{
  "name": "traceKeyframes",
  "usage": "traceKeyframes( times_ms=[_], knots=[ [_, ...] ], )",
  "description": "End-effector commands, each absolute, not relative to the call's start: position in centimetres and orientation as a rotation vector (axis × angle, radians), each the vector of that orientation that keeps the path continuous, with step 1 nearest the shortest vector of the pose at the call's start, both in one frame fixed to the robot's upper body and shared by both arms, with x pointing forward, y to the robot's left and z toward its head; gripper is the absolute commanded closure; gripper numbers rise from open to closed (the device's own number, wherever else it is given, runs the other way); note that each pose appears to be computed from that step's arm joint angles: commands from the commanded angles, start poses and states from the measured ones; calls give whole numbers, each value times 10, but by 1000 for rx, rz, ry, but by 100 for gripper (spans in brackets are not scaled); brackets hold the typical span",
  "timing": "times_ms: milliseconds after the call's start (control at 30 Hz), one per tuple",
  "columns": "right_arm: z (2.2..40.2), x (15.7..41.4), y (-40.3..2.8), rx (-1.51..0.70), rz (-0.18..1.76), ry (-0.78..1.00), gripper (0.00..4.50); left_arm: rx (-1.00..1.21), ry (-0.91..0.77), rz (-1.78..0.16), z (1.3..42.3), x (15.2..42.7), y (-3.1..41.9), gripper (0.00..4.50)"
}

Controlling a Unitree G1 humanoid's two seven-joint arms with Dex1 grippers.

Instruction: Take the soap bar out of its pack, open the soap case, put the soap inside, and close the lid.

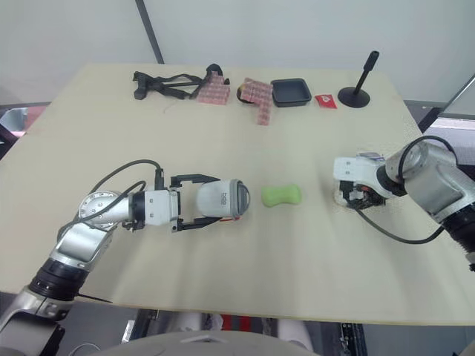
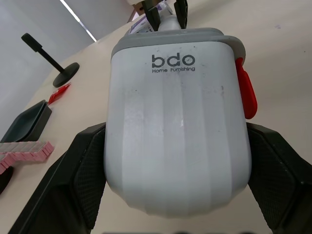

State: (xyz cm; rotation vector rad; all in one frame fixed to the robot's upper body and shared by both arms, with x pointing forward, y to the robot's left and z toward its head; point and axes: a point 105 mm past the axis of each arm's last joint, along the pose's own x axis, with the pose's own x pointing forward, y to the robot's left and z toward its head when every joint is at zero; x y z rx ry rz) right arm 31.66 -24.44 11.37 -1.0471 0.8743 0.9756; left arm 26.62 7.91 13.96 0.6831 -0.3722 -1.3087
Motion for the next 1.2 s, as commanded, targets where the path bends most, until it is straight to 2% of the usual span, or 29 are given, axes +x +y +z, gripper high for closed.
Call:
traceKeyframes(
  times_ms=[33, 967, 1033, 1200],
  knots=[
    [128, 322, -246, -1084, 958, 835, 246, 702, -405, -1295, 146, 265, 80, 103],
    [117, 340, -229, -1095, 1009, 791, 246, 693, -403, -1292, 146, 263, 79, 103],
    [119, 340, -228, -1093, 1014, 787, 147, 693, -401, -1291, 146, 264, 79, 103],
    [124, 339, -229, -1089, 1018, 778, 1, 695, -399, -1290, 146, 264, 79, 103]
  ],
)
